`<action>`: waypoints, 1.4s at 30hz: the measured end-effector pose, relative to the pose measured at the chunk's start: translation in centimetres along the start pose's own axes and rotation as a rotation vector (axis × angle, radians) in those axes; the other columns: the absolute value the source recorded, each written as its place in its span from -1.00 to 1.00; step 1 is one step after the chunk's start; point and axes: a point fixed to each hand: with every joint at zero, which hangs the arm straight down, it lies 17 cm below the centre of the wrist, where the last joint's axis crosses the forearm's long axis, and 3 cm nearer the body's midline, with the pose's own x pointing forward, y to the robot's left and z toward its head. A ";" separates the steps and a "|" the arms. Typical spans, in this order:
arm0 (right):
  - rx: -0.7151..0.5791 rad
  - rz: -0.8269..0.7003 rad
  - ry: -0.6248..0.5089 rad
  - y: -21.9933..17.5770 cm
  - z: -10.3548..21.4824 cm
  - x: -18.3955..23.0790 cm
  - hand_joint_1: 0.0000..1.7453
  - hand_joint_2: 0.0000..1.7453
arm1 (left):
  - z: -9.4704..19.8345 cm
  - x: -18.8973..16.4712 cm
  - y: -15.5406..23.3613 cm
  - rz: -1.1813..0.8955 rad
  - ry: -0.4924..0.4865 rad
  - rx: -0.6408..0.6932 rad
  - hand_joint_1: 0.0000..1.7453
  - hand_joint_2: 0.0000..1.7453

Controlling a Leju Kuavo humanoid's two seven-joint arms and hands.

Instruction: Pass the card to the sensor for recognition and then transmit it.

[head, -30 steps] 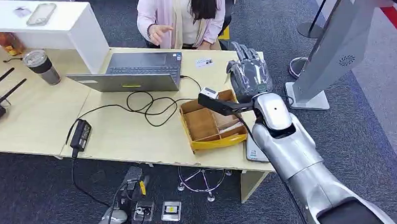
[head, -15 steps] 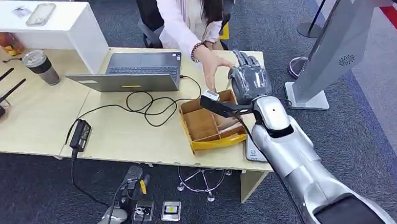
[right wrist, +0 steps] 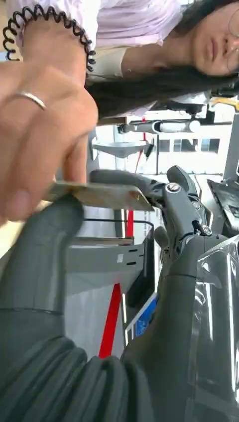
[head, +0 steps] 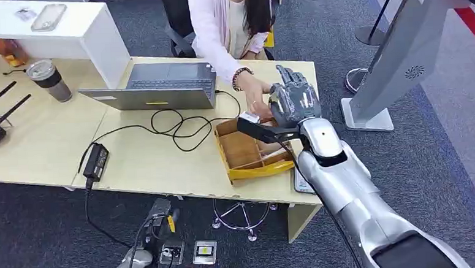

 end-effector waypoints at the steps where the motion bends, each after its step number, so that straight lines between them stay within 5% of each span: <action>1: 0.007 -0.001 -0.004 0.1 0.0 0.2 -1.00 -1.00 | 0.0 0.0 0.0 -0.001 0.000 0.000 -1.00 -1.00; 13: 0.027 -0.016 0.002 0.3 0.0 -0.7 -1.00 -1.00 | 0.0 0.0 -0.1 -0.012 -0.002 -0.004 -1.00 -1.00; 22: -0.014 -0.124 0.255 -1.7 2.1 -16.4 -1.00 -1.00 | 0.0 -0.6 0.5 -0.008 0.007 0.005 -1.00 -1.00; 28: -0.008 -0.164 0.518 -1.4 7.9 -29.8 -1.00 -1.00 | 0.1 -1.9 2.1 0.015 0.017 0.052 -1.00 -1.00; 33: 0.029 -0.209 0.752 1.2 15.7 -39.0 -1.00 -1.00 | 0.2 -3.0 3.3 0.036 0.011 0.087 -1.00 -1.00; 42: 0.128 -0.330 1.043 10.2 30.7 -45.9 -1.00 -1.00 | 0.4 -3.6 4.5 0.071 -0.008 0.116 -1.00 -1.00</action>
